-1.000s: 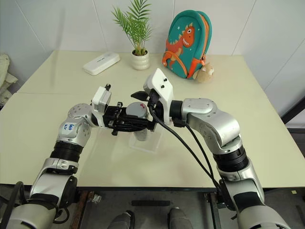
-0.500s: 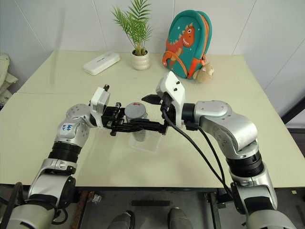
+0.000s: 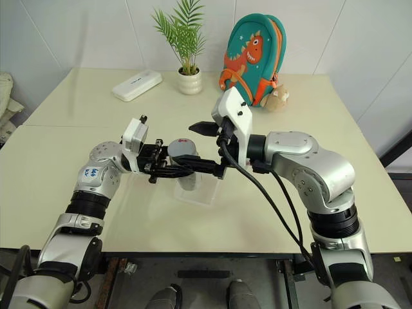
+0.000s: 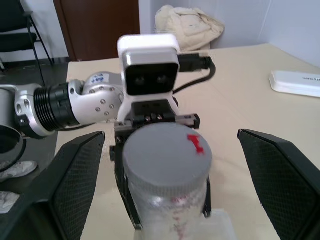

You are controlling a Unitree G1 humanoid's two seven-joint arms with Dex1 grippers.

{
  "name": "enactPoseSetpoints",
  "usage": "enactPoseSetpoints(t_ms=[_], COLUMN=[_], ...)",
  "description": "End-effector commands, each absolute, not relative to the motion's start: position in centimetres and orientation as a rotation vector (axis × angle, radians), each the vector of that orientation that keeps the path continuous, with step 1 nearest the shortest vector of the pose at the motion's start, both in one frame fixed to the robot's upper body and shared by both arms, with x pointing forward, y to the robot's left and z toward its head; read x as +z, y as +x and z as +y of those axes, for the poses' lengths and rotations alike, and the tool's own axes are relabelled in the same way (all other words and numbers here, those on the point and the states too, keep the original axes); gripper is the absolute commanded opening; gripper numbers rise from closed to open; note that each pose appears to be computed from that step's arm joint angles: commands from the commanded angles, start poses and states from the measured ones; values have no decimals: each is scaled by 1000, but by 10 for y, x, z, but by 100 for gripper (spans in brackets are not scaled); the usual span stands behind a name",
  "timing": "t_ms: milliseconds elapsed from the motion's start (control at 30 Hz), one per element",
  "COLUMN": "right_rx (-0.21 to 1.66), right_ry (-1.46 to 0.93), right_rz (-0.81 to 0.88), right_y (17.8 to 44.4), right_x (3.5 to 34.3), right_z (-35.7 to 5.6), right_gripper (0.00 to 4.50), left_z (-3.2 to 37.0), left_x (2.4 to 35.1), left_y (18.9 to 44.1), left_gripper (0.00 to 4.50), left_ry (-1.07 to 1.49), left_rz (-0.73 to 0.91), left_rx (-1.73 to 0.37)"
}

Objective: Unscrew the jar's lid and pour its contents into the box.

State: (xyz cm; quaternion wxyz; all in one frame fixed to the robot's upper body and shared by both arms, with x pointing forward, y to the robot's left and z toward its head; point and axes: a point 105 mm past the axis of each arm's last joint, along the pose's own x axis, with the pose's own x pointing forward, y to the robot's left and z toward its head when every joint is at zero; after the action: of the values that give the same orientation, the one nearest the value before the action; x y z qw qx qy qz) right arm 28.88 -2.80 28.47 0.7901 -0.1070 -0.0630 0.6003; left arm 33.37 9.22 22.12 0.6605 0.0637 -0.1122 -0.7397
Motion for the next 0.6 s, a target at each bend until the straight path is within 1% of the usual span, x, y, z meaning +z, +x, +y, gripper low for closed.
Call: enactPoseSetpoints(t_ms=[33, 333, 467, 600], right_rx=[1323, 1316, 1293, 1291], right_ry=[-232, -240, -255, -256], right_rz=[-207, -213, -219, -229], right_y=[282, 294, 303, 306], right_x=[297, 292, 292, 294], right_z=[-19, 0, 2, 2], right_gripper=[447, 447, 447, 447], left_z=[89, 83, 82, 82], left_x=[232, 235, 235, 234], left_y=[325, 322, 322, 322], left_gripper=[207, 207, 207, 207], left_ry=[190, 194, 196, 197], left_rz=[-306, -325, -325, -324], left_rx=[-1764, -1792, -1796, -1797])
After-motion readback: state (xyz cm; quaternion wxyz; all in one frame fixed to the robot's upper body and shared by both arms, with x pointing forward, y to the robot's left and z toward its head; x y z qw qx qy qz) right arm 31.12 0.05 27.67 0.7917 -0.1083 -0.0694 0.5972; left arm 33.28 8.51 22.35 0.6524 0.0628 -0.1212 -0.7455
